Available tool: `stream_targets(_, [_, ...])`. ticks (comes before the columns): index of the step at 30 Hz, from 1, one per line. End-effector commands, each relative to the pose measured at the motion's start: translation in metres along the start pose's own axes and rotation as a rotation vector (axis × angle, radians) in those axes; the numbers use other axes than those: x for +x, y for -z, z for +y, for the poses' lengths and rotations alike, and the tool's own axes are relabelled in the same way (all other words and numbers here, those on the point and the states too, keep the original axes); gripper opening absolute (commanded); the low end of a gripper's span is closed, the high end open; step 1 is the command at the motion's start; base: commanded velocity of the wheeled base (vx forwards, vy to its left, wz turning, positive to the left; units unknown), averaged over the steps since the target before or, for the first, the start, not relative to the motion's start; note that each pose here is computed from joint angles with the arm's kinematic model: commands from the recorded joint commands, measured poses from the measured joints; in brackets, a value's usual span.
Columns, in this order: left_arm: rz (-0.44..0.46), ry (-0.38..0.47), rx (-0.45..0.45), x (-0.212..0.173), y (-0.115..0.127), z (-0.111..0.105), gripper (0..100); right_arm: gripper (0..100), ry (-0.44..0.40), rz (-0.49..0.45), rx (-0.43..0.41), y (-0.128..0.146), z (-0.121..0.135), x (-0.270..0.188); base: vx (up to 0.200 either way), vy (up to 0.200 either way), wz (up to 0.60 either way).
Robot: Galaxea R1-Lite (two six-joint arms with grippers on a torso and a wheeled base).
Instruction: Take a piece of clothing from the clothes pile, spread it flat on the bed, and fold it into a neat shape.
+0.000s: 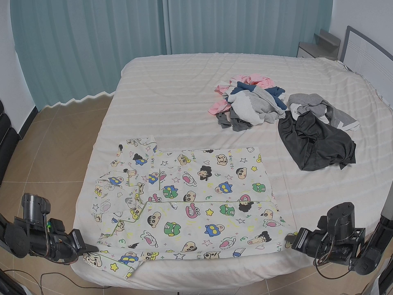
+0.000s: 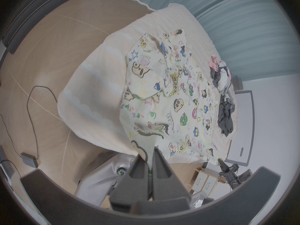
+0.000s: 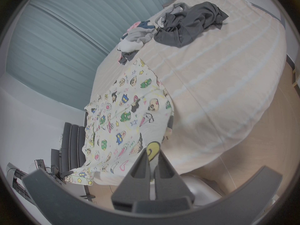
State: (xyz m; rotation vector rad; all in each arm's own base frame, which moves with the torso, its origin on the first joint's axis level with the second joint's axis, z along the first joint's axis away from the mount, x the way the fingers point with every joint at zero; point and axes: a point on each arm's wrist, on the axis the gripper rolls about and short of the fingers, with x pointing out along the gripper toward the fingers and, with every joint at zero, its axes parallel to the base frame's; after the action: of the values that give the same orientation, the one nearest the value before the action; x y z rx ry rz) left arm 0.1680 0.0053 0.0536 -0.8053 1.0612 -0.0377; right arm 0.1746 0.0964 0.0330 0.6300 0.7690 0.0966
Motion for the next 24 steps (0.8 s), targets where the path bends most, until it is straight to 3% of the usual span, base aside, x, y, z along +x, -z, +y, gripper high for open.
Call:
stream_targets(1, [-0.051,0.038,0.005,-0.006,-0.024,-0.02,0,0,-0.032,-0.065,0.019,-0.017,0.008,0.009,0.0,0.0,0.0])
stream_targets(7, [-0.098,0.081,-0.024,-0.008,-0.054,-0.041,0,0,-0.036,-0.101,0.044,-0.034,0.011,0.031,0.0,0.0,0.0])
stream_targets(24, [-0.111,0.099,-0.101,0.043,-0.122,-0.063,0,0,-0.03,-0.151,0.018,-0.064,0.009,0.099,0.0,0.0,0.0])
